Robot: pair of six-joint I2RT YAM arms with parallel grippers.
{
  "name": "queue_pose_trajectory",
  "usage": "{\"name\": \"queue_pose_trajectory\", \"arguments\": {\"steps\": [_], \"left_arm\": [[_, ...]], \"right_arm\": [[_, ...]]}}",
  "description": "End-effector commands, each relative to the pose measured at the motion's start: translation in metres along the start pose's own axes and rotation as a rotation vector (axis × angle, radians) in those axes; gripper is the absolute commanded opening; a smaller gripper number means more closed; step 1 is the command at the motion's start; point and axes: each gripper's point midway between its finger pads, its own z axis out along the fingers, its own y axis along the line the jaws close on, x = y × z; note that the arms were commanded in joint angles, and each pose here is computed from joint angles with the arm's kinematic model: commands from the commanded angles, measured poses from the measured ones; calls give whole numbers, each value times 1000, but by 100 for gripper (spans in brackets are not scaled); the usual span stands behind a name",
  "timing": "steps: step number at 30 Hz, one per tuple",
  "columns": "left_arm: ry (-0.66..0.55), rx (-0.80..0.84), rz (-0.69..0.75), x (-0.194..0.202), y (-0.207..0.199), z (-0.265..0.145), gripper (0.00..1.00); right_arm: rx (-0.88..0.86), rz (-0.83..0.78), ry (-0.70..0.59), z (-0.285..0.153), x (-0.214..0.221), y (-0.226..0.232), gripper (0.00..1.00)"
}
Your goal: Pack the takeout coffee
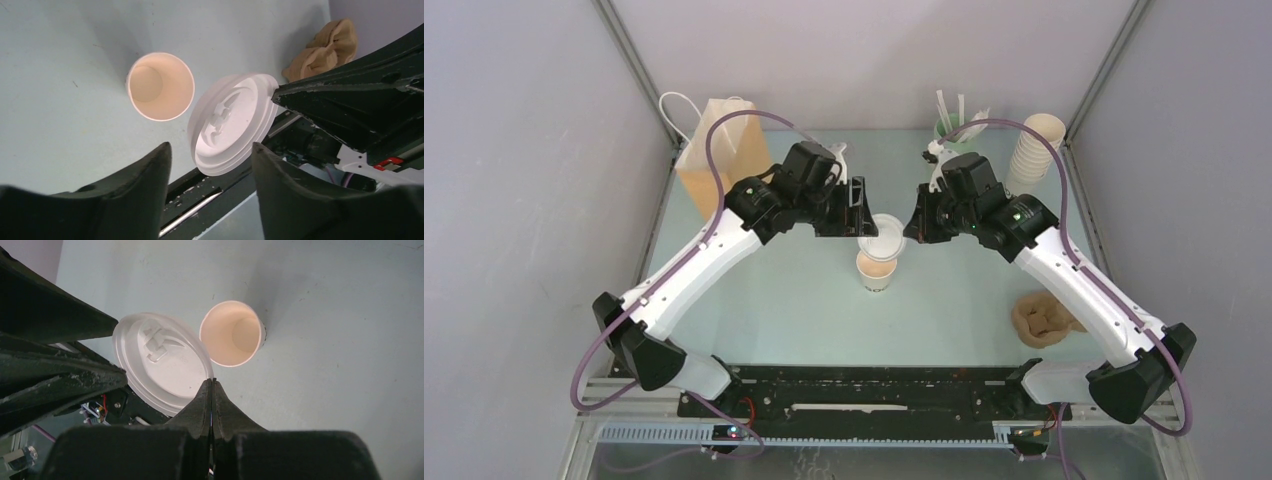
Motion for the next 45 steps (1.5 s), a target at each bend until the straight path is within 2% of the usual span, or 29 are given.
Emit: {"name": "queue_pose_trajectory", "arguments": {"steps": [1, 9, 12, 18, 20, 22, 23, 25, 27, 30, 33, 34, 35, 37, 39, 45], "left_arm": [[-56, -27, -16, -11, -3, -7, 60], [-51, -66, -13, -7, 0, -3, 45], [-56, -85, -8, -9, 2, -4, 34], [-53, -106, -4, -9, 4, -5, 31], [-54, -106, -3, -9, 4, -5, 25], [-67, -105, -1, -12, 2, -7, 12], [-71, -102, 3, -14, 1, -9, 7], [-71, -67, 9, -15, -5, -12, 4], [-61, 23, 1, -16, -17, -15, 0], [-72, 259, -88, -25, -42, -25, 0], [-157, 533, -184, -49, -68, -53, 0], [-224, 654, -186, -65, -82, -70, 0], [-258, 752, -217, -75, -92, -87, 0], [-311, 950, -249, -89, -110, -121, 0], [-315, 1109, -300, -100, -124, -149, 0], [-316, 1426, -306, -114, -148, -198, 0]], "right_arm": [[-12, -5, -24, -9, -7, 9, 0], [-19, -28, -20, -12, -7, 13, 0], [-23, -36, -20, -12, -7, 15, 0], [-36, -45, -30, -16, -11, 22, 0], [-39, -49, -29, -17, -11, 24, 0], [-43, -54, -20, -18, -10, 26, 0], [-44, -54, -12, -19, -9, 26, 8], [-56, -52, -5, -27, -10, 29, 30], [-109, -29, -2, -44, -15, 38, 49], [-244, 41, 3, -77, -25, 57, 64], [-454, 167, -47, -113, -43, 77, 81], [-555, 230, -83, -127, -56, 86, 92], [-623, 283, -117, -138, -67, 86, 99], [-756, 348, -178, -162, -83, 94, 100], [-854, 381, -232, -180, -98, 102, 100], [-1049, 466, -246, -192, -133, 129, 100]]}}
